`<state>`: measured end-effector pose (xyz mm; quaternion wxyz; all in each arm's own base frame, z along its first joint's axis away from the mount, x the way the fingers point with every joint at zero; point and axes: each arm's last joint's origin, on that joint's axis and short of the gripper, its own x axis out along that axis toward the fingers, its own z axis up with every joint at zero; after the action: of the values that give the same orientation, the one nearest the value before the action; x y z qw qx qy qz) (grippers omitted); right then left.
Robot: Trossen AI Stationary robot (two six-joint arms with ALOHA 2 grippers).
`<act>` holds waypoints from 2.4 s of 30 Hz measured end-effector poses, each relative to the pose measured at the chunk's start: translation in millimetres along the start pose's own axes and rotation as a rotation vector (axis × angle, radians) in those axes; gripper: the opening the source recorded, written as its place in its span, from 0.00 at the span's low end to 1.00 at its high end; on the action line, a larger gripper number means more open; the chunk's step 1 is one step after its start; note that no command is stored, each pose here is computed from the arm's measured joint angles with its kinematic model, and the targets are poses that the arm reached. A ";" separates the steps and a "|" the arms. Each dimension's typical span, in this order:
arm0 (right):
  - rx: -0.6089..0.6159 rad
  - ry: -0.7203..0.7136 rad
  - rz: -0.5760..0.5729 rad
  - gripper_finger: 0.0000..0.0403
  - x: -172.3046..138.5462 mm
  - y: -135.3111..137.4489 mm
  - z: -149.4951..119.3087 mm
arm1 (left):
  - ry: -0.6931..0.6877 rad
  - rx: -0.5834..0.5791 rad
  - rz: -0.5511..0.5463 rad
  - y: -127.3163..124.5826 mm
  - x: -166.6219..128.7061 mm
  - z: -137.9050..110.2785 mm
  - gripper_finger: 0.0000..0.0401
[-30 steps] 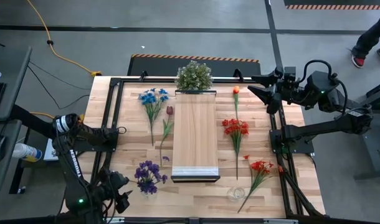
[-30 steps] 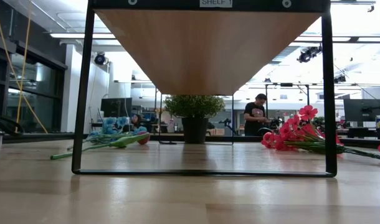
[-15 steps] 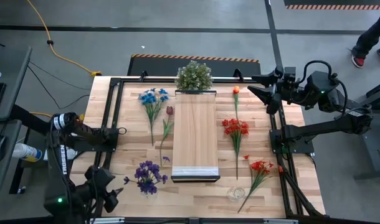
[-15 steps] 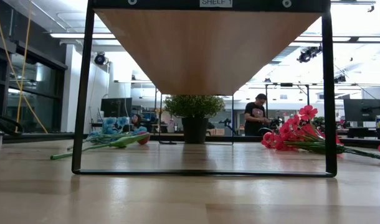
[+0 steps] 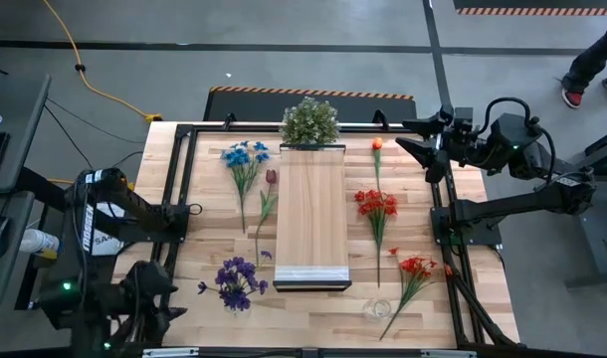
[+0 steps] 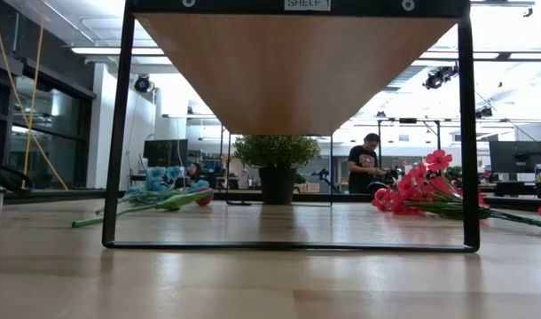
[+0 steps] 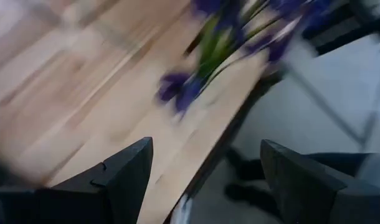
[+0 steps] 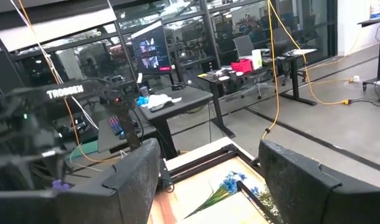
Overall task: Pick and place flowers into a vace then onto a shelf
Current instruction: Put the blue flowers into the left transparent vase
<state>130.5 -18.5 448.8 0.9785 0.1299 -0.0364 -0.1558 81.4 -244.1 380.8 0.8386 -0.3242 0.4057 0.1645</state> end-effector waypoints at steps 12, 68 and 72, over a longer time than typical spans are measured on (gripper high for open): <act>-0.062 -0.019 -0.017 0.65 -0.3 -0.3 1.5 | -0.435 0.230 -0.273 5.5 -60.4 64.9 0.81; -0.331 -0.223 -0.310 0.65 -32.0 -10.2 24.8 | -0.493 -0.220 0.716 115.6 24.8 298.5 0.81; -0.332 -0.223 -0.310 0.65 -32.4 -10.3 24.8 | -0.449 -0.311 0.742 137.6 22.5 311.0 0.81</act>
<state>93.9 -23.8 469.0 0.9408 -0.0465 -0.0977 -0.3213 199.5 68.0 449.9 0.7316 -0.2351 0.2731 0.5788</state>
